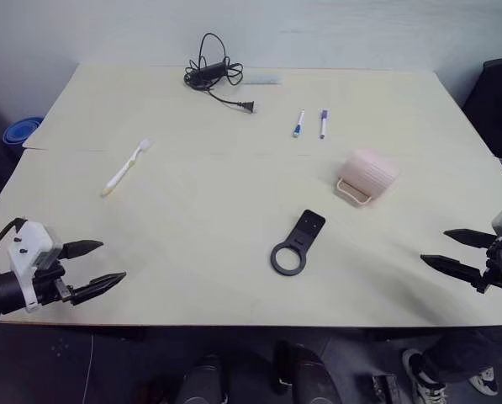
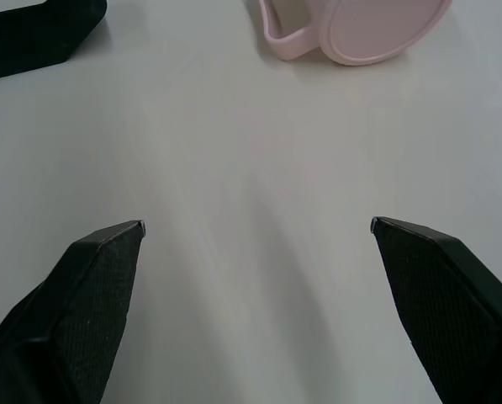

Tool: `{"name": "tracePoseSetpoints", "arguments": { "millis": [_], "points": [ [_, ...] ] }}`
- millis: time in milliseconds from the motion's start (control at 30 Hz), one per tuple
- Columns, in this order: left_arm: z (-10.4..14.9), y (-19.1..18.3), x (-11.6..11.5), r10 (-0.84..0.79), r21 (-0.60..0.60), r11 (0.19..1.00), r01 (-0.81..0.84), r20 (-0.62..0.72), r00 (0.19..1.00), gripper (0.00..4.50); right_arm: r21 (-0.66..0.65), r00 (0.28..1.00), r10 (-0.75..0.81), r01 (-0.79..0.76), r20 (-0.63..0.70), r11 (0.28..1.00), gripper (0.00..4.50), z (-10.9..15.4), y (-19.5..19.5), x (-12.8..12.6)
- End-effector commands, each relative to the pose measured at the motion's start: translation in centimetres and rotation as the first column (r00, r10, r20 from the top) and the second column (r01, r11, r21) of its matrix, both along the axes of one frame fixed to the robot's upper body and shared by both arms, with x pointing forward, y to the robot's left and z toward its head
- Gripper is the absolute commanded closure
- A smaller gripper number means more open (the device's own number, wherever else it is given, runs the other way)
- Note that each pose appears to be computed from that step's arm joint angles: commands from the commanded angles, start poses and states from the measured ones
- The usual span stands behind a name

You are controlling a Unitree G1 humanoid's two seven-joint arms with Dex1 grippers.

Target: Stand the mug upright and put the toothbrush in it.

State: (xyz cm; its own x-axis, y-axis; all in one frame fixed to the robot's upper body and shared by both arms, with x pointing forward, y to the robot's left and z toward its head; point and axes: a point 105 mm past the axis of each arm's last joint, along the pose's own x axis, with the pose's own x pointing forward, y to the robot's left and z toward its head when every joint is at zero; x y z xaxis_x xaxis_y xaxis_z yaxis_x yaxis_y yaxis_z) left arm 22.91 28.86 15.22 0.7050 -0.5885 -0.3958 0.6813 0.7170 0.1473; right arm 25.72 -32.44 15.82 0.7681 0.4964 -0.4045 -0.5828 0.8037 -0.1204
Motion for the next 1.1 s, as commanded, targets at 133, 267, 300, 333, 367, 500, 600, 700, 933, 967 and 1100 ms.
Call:
{"name": "tracePoseSetpoints", "arguments": {
  "millis": [133, 267, 300, 333, 367, 500, 600, 700, 933, 967, 1100],
  "points": [
    [0.7, -0.4, -0.1, 0.002, 0.019, 1.000, -0.002, 0.022, 1.000, 0.02, -0.001, 0.998, -0.009, 0.009, 0.057, 1.000, 0.00, 1.3, -0.4, 0.0],
    [1.0, -0.6, -0.1, 0.001, 0.010, 1.000, -0.001, 0.018, 1.000, 0.02, 0.003, 0.998, -0.009, 0.009, 0.057, 1.000, 0.00, 1.3, -0.3, 0.1],
    [0.9, -0.6, -0.1, 0.000, 0.009, 1.000, 0.000, 0.016, 1.000, 0.02, 0.001, 0.998, -0.006, 0.006, 0.057, 1.000, 0.00, 1.3, -0.2, 0.1],
    [0.9, -0.7, 0.0, -0.002, 0.006, 1.000, 0.002, 0.013, 1.000, 0.02, 0.001, 0.998, -0.005, 0.005, 0.057, 1.000, 0.00, 1.3, -0.2, 0.2],
    [0.9, -0.8, 0.0, -0.004, 0.004, 1.000, 0.004, 0.010, 1.000, 0.02, 0.004, 0.998, -0.003, 0.003, 0.058, 1.000, 0.00, 1.4, -0.1, 0.2],
    [1.1, -1.5, 0.2, -0.035, -0.027, 0.999, 0.035, 0.006, 0.999, 0.02, 0.009, 0.998, -0.002, 0.001, 0.055, 1.000, 0.00, 1.7, 0.0, 0.4],
    [1.4, -2.3, 0.4, -0.064, -0.053, 0.997, 0.065, 0.011, 0.998, 0.02, 0.027, 0.998, 0.014, -0.016, 0.053, 1.000, 0.00, 2.0, 0.4, 0.1],
    [1.6, -3.7, 0.6, -0.117, -0.089, 0.989, 0.118, 0.014, 0.993, 0.02, 0.058, 0.998, 0.038, -0.041, 0.052, 0.997, 0.00, 2.2, 1.3, -0.2],
    [3.7, -8.6, 1.8, -0.311, -0.113, 0.942, 0.316, 0.064, 0.948, 0.02, 0.209, 0.989, 0.083, -0.107, 0.123, 0.972, 0.00, 3.1, 6.8, 0.9],
    [4.1, -9.6, 2.1, -0.352, -0.108, 0.927, 0.358, 0.075, 0.933, 0.02, 0.253, 0.987, 0.075, -0.108, 0.139, 0.961, 0.00, 3.3, 7.9, 1.4],
    [5.8, -13.5, 3.5, -0.470, -0.121, 0.866, 0.485, 0.132, 0.873, 0.02, 0.439, 0.993, 0.036, -0.081, 0.111, 0.895, 0.00, 2.5, 11.8, 3.5]
  ]
}}
